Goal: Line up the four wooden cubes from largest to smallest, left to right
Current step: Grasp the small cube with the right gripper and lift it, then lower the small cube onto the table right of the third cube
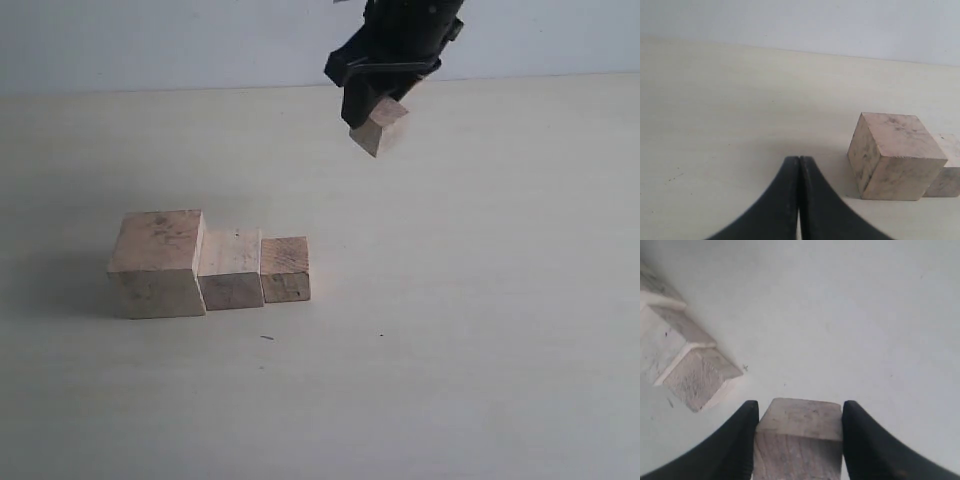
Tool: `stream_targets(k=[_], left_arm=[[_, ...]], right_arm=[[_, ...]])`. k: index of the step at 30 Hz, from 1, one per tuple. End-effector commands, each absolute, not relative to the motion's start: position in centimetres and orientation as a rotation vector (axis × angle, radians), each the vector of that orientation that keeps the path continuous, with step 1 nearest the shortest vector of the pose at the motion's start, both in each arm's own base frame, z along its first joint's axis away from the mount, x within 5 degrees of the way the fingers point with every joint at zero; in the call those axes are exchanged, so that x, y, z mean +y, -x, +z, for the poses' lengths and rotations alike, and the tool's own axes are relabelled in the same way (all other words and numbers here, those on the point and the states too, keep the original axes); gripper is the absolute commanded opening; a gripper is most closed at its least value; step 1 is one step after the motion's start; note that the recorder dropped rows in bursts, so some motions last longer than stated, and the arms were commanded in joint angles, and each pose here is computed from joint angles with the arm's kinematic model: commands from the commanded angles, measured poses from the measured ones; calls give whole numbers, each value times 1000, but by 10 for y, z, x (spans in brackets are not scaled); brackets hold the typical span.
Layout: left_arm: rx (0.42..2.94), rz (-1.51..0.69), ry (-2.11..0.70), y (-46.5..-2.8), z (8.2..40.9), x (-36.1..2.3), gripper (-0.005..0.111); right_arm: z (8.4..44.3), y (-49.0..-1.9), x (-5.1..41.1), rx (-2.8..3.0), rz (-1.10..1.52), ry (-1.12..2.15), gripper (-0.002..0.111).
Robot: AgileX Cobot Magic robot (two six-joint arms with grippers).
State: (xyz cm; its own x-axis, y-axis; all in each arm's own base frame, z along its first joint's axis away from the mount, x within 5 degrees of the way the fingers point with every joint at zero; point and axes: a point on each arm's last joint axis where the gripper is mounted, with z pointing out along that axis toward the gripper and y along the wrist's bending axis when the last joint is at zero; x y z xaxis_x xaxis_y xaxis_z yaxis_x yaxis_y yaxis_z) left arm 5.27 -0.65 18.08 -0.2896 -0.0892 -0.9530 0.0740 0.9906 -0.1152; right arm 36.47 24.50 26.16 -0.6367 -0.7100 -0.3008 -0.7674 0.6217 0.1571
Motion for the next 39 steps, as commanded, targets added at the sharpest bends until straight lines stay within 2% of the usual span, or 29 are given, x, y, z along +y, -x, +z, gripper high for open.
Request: stream_targets(k=[1,5,12,18,24,33,39], left_arm=[[1846,-160,5,-53,181,-7,0],[1846,-160,5,-53,181,-7,0],[1846,-160,5,-53,181,-7,0],[1846,-160,5,-53,181,-7,0],[1846,-160,5,-53,181,-7,0],[1846,-160,5,-53,181,-7,0],[1846,-160,5,-53,181,-7,0]], right_arm=[[251,-349,229,2729,405,1152,0],[232,-335,221,2742,441,1128,0],[201,-322,223,2406,521,1695,0],[172,-328,231,2466,602,1637,0],[138,-330,235,2367,652,1828,0],[135,-329,243,2109,747,1975,0],[134,-325,253,2043,699,2016,0]])
